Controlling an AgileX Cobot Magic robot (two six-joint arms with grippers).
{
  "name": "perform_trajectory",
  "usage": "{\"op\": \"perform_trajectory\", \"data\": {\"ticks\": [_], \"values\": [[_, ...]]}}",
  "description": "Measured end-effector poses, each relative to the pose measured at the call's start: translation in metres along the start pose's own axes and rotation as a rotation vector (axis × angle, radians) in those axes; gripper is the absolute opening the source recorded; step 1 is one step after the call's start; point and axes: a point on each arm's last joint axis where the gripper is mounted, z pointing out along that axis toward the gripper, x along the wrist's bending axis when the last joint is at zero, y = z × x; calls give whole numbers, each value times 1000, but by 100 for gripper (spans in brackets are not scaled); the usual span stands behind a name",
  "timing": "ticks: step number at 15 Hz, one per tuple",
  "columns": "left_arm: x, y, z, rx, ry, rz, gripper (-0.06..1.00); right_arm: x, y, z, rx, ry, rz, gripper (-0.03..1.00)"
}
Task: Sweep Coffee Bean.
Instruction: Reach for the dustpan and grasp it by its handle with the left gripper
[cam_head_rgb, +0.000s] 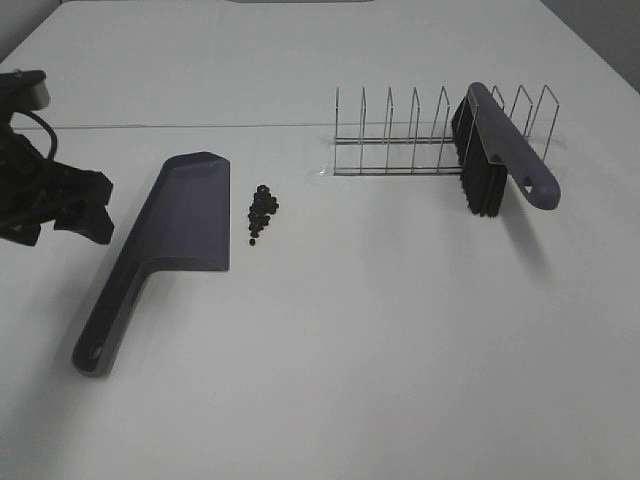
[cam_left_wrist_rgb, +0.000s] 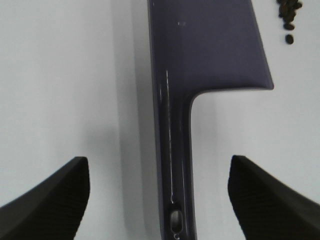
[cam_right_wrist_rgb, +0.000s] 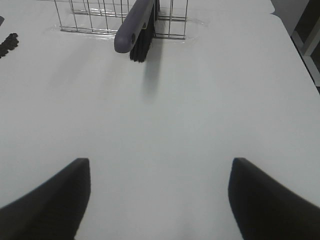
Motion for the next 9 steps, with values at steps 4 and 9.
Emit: {"op": "perform_trajectory", "data": {"ticks": [4,9], "values": [[-26,-5,43,146,92,45,73,0,0,0,0,0,0,73],[-34,-2,71,185,98,27,73,0,0,0,0,0,0,73]]}}
